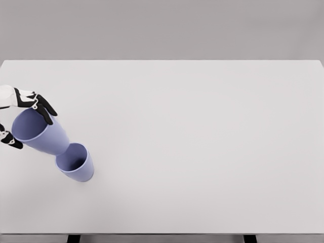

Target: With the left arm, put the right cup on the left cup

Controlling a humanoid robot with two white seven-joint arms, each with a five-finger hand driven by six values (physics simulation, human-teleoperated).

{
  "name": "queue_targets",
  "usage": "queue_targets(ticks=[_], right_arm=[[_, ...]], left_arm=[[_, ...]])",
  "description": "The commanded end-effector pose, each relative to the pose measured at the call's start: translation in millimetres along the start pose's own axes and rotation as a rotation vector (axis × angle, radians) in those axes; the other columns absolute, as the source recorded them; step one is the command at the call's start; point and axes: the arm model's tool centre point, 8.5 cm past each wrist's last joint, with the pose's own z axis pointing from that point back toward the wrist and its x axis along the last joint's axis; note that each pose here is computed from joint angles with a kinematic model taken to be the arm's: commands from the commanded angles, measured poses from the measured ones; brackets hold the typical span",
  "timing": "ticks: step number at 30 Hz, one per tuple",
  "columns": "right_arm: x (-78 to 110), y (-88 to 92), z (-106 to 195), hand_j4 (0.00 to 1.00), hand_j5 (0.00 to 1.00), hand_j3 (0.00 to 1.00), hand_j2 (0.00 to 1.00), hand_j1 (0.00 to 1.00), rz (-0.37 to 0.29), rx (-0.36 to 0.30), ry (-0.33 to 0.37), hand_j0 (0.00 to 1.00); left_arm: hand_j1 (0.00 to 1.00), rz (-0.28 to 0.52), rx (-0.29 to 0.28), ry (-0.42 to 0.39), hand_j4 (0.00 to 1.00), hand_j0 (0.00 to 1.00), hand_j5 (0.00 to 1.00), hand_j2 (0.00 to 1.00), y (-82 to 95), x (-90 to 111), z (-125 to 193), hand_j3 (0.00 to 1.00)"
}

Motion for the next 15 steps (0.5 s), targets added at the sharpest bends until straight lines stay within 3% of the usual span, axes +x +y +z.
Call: queue_targets(ticks=[1, 15], right_arm=[[0.0, 0.0, 0.0, 1.0, 1.0, 1.0, 1.0, 1.0, 0.0, 0.0, 0.0, 1.0], [0.0, 0.0, 0.0, 1.0, 1.0, 1.0, 1.0, 1.0, 0.0, 0.0, 0.0, 1.0]], left_arm=[[0.64, 0.005, 0.007, 0.002, 0.64, 0.64, 0.64, 0.64, 1.6, 0.5, 1.8, 0.64], [0.64, 0.04, -0.002, -0.037, 0.64, 0.64, 0.64, 0.64, -8.6, -2.7, -12.3, 0.64]])
